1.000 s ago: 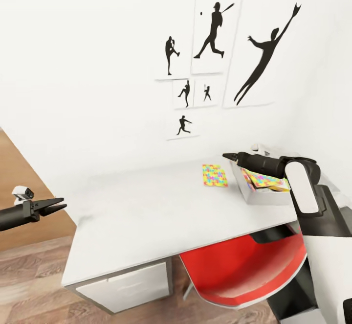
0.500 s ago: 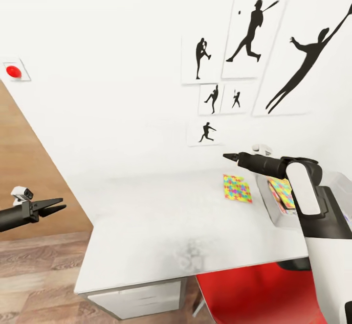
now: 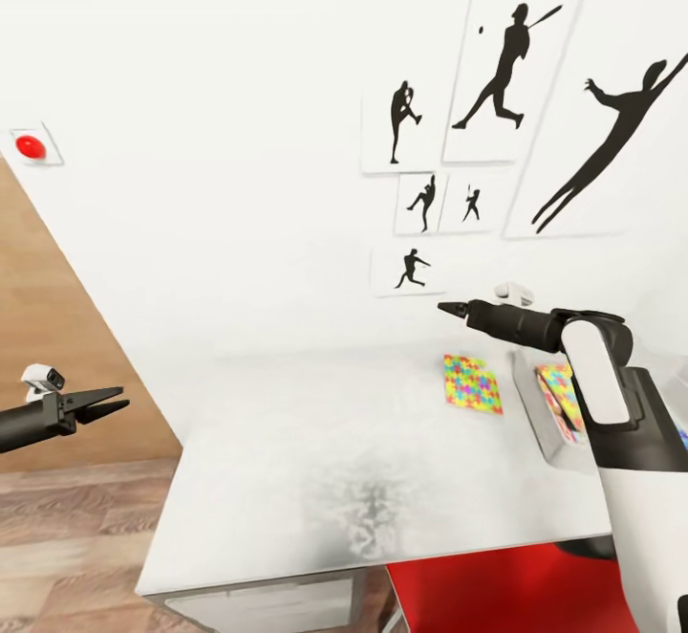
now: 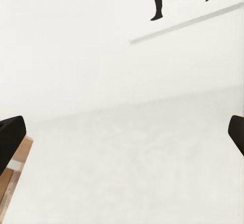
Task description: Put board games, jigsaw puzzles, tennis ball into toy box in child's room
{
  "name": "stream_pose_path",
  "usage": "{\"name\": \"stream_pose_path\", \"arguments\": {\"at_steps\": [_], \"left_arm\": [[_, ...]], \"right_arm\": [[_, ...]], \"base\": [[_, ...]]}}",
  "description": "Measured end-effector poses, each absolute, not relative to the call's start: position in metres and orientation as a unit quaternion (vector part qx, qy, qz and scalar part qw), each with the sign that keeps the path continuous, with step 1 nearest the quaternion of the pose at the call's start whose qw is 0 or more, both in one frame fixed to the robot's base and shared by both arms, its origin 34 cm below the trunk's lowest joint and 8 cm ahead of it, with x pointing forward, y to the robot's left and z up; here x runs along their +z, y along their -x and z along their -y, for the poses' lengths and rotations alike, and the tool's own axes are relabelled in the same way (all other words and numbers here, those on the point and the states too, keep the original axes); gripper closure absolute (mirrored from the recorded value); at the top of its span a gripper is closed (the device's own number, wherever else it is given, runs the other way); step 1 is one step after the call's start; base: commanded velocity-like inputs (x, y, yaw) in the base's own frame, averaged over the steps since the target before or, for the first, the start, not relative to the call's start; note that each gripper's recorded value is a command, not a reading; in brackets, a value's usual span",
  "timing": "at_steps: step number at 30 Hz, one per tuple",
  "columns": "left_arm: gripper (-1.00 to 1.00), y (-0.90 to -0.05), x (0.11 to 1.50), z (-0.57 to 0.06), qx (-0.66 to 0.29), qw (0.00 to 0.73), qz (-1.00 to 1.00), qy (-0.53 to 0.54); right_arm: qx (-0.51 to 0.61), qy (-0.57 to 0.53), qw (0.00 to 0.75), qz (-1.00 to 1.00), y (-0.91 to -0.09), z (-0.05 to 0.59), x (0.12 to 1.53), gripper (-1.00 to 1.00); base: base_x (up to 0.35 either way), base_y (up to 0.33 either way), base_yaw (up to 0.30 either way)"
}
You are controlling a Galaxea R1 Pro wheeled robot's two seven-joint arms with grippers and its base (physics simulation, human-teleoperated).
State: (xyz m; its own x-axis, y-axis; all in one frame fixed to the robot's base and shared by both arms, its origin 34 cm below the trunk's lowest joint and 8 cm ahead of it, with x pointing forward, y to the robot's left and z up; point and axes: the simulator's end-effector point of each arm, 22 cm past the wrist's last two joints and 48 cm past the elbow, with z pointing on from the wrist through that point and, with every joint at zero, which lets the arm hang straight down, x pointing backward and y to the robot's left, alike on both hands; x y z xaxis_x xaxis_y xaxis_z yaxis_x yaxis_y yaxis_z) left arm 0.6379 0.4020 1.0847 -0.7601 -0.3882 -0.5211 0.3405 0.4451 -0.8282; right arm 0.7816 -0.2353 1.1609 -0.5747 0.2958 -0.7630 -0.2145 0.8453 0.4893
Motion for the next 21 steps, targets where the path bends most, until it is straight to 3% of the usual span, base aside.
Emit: {"name": "stream_pose_path", "arguments": {"at_steps": [10,21], "left_arm": [[-1.0,-0.635,1.095,-0.4,-0.534,0.351,-0.769,0.007],[-1.0,-0.634,1.096,-0.4,-0.534,0.351,-0.769,0.005]], "right_arm": [[0.277,-0.017,0.473,-0.836,-0.777,0.233,1.175,-1.0],[0.276,-0.017,0.473,-0.837,-0.776,0.234,1.175,-1.0]], "base": [[0.201,-0.138,0.001],[0.072,0.038,0.0]]}}
